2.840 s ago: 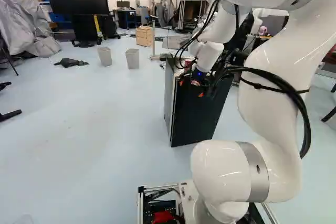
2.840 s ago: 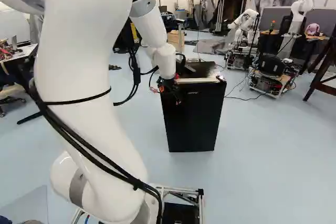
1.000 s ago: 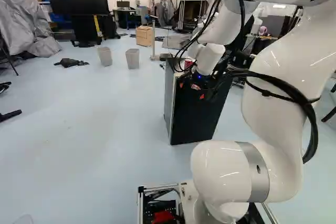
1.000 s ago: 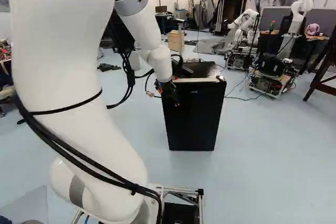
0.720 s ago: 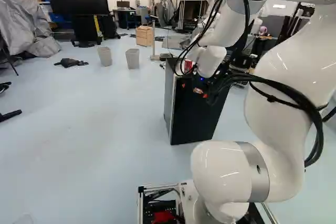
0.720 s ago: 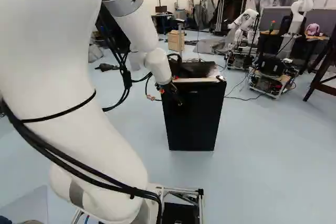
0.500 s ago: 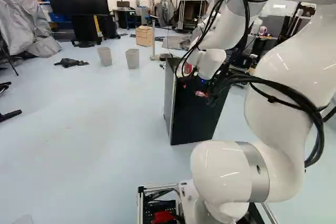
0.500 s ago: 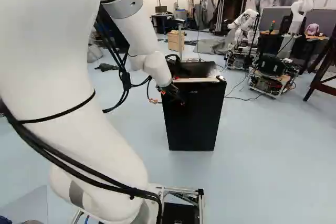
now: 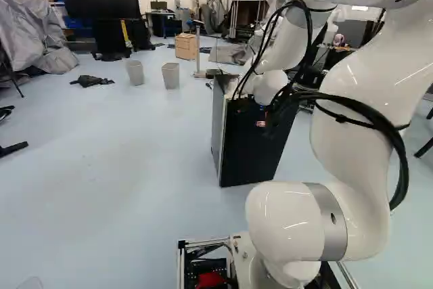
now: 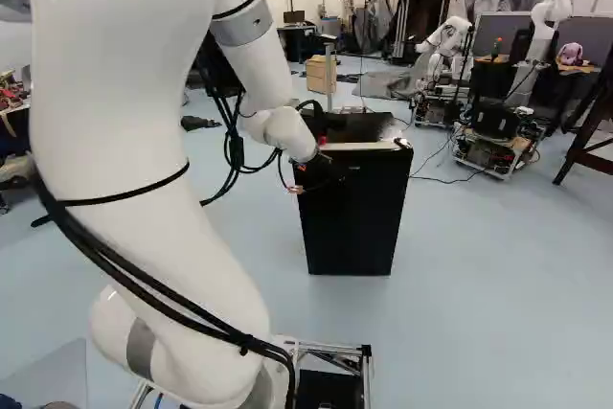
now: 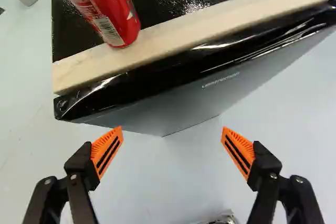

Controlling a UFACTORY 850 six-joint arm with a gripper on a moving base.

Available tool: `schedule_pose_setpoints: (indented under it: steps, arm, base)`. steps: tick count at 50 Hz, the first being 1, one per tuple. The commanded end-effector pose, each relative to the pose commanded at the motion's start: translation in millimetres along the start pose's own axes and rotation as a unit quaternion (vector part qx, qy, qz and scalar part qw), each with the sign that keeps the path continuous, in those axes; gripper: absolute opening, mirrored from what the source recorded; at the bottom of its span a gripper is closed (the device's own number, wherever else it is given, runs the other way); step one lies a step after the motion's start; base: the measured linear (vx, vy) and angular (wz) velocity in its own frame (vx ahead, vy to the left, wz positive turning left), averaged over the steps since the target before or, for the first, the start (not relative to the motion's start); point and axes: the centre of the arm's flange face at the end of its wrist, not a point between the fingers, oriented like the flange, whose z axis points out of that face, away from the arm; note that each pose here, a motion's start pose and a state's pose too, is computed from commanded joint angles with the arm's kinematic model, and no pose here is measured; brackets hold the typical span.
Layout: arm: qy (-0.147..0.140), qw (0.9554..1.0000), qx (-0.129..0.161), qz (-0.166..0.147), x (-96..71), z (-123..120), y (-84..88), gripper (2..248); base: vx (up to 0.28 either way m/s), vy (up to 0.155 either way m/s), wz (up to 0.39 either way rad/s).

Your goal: Grab a drink from the fridge

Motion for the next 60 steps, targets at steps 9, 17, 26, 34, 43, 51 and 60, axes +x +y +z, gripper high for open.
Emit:
schedule_pose_setpoints:
  steps: [9, 17, 26, 34, 43, 51, 60]
  arm:
    - [0.008, 0.9998, 0.004, -0.018, 0.0, 6, -0.7, 247]
    - [0.008, 0.9998, 0.004, -0.020, 0.0, 7, -0.8, 247]
    - [0.009, 0.9997, 0.005, -0.020, 1.9, 9, -1.5, 247]
    - [0.010, 0.9997, 0.005, -0.021, 4.8, 11, -2.5, 247]
    - [0.011, 0.9997, 0.006, -0.021, 8.3, 15, -3.6, 247]
    - [0.011, 0.9997, 0.006, -0.022, 11.1, 18, -4.5, 247]
    - [0.012, 0.9997, 0.007, -0.022, 12.1, 19, -4.9, 247]
  base:
    - [0.000, 0.000, 0.000]
    - [0.000, 0.000, 0.000]
    - [0.000, 0.000, 0.000]
    - [0.000, 0.000, 0.000]
    - [0.000, 0.000, 0.000]
    - [0.000, 0.000, 0.000]
    - [0.000, 0.000, 0.000]
